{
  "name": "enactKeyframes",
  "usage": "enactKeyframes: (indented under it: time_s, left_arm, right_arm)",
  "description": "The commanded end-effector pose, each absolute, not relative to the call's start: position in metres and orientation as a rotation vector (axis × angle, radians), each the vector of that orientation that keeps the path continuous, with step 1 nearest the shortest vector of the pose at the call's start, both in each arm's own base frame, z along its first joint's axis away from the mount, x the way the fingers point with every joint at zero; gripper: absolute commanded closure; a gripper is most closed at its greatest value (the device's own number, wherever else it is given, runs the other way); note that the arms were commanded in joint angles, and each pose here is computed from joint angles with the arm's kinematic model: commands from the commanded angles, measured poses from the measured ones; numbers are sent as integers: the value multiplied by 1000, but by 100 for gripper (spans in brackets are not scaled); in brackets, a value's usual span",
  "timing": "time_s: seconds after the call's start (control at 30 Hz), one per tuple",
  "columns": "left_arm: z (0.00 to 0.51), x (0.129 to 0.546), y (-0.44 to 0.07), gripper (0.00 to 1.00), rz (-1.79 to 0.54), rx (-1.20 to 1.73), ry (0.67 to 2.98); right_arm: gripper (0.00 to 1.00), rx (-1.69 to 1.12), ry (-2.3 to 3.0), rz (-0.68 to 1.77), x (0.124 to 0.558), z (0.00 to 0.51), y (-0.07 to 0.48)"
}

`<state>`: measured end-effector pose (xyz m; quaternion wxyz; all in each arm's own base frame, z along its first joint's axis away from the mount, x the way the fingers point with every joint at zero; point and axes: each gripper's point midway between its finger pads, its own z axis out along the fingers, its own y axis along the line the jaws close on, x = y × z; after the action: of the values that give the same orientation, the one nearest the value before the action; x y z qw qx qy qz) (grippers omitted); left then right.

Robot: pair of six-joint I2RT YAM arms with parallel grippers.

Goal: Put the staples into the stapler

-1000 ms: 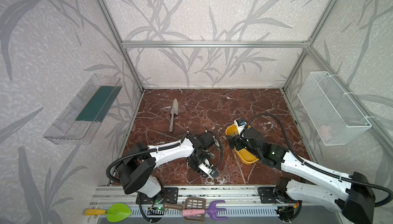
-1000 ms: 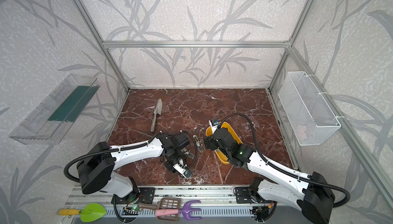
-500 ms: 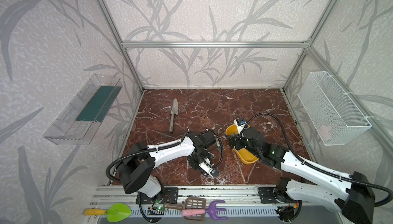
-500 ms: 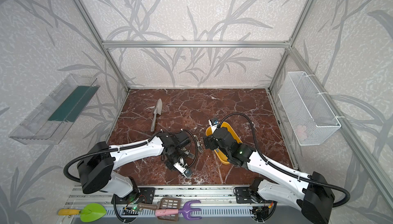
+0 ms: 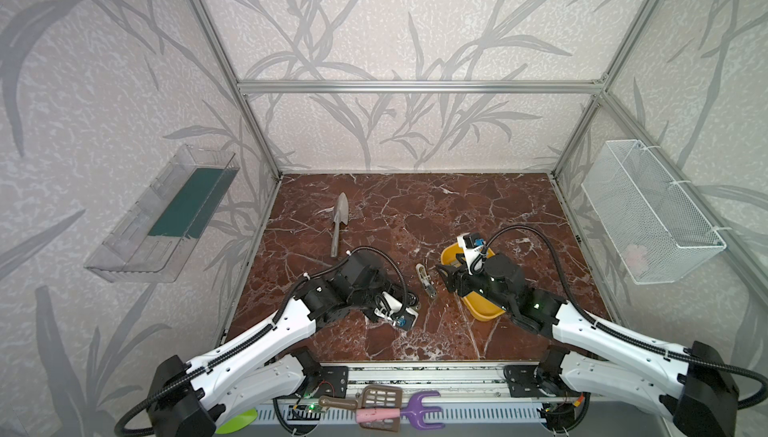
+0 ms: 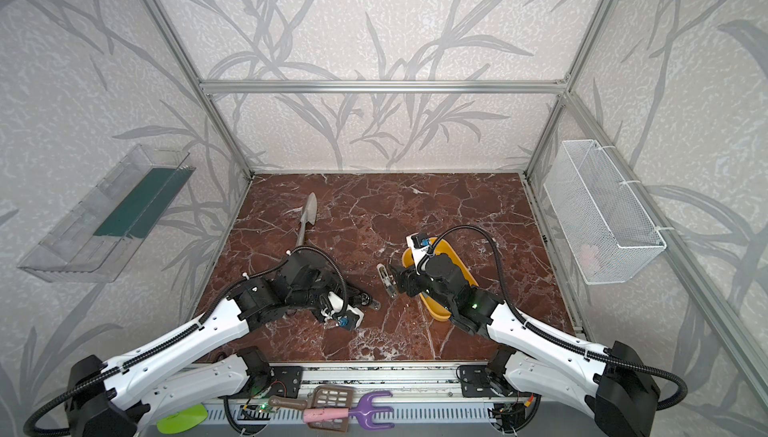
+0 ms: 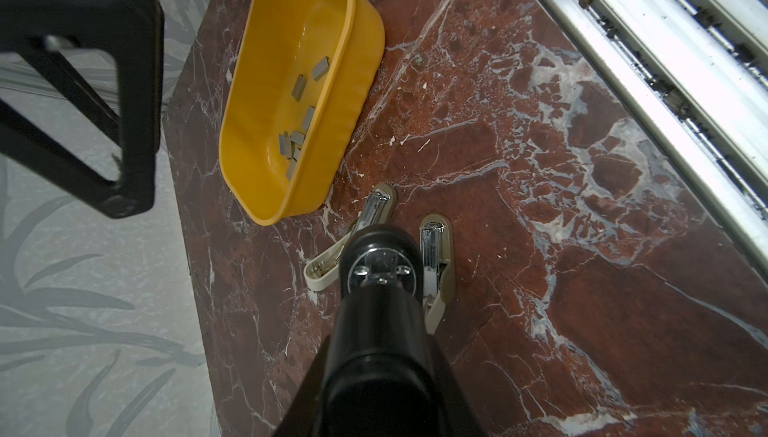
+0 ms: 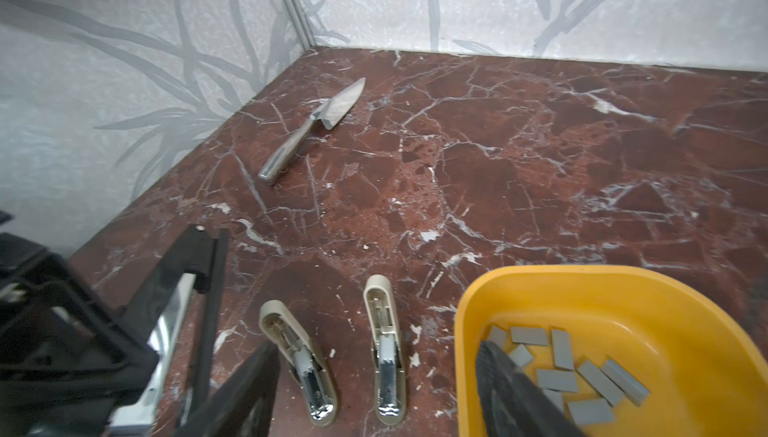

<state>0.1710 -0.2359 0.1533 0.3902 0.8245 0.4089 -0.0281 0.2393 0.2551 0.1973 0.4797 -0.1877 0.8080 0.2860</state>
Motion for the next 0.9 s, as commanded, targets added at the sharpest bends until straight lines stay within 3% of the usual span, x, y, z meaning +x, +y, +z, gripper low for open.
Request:
enactKeyframes:
  time_s: [0.0, 0.17, 0.33, 0.6, 0.87]
  left_arm:
    - [196, 200, -248, 100, 6, 1871, 1027]
    - [213, 209, -255, 100, -30, 1770, 1052]
    - [221, 229, -255, 100, 19, 1682, 1127]
    - [240, 212, -264, 100, -113, 1647, 1076]
    - [244, 195, -266, 100, -192, 1676, 1029]
  right_arm:
    - [25, -616, 1867, 904, 216, 229, 282]
    - [26, -696, 1784, 1014, 197, 237, 295]
    - [30, -686, 1827, 975, 202, 230, 296]
    - [50, -669, 1962, 936, 215, 206, 306]
    - [61, -645, 2039, 907, 222, 191, 311]
